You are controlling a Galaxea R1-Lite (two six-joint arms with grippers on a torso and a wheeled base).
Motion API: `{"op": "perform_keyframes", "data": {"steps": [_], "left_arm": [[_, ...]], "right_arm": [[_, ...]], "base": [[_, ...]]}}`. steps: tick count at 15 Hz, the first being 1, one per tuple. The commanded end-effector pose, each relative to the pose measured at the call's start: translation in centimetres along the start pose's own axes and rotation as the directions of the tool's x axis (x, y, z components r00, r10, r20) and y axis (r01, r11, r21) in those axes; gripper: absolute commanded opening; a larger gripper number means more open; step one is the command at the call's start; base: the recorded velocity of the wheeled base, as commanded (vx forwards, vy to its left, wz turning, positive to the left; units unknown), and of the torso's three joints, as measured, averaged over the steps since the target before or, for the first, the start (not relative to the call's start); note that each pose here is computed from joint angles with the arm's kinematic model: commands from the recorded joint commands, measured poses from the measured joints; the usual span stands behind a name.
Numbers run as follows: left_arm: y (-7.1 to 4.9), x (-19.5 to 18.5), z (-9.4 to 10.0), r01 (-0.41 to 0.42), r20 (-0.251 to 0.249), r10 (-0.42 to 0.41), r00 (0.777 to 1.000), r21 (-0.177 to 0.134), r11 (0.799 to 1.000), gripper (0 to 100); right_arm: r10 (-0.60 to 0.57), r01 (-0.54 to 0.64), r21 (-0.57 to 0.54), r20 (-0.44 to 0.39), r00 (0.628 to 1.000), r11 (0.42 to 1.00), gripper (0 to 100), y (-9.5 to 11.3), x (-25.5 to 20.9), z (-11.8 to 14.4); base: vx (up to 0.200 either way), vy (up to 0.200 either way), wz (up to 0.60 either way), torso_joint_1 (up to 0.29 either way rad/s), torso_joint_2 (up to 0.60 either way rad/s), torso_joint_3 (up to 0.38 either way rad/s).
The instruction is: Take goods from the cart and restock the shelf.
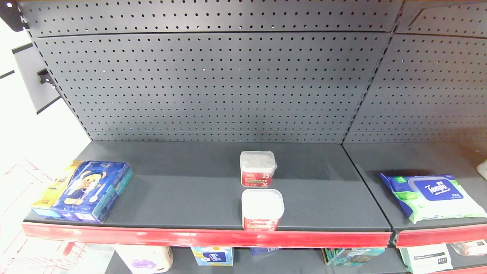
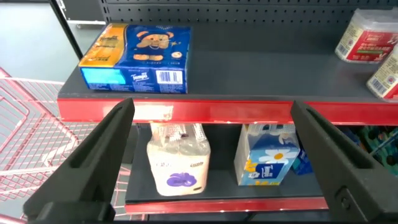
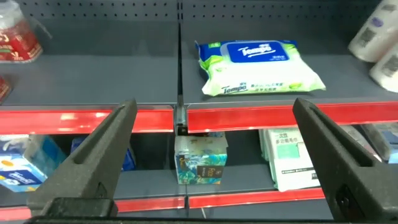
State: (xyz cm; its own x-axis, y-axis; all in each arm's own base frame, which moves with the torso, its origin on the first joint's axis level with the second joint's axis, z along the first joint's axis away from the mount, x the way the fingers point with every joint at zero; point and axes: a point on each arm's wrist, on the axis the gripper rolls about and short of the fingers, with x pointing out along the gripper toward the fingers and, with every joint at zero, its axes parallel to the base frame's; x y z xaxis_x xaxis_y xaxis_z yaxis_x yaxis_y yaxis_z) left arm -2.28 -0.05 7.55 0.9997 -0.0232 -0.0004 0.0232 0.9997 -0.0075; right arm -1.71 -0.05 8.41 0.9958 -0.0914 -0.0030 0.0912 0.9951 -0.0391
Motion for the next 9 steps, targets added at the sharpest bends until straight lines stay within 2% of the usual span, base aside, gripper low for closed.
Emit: {"op": "perform_keyframes", "data": {"steps": [1,9], "left_arm": [[0.0,0.0,0.0,0.0,0.0,0.0,1.0,0.0,1.0,100],[0.0,0.0,0.0,0.0,0.0,0.0,1.0,-0.002,1.0,100]], "right_arm": [[0.001,-0.001,0.001,-0.002,1.0,1.0,100,0.0,0.02,-0.01],[0.0,0.0,0.004,-0.002,1.0,1.0,100,0.0,0.02,-0.01]], "base": [[0.0,0.0,0.0,0.0,0.0,0.0],[0.0,0.0,0.0,0.0,0.0,0.0]]}}
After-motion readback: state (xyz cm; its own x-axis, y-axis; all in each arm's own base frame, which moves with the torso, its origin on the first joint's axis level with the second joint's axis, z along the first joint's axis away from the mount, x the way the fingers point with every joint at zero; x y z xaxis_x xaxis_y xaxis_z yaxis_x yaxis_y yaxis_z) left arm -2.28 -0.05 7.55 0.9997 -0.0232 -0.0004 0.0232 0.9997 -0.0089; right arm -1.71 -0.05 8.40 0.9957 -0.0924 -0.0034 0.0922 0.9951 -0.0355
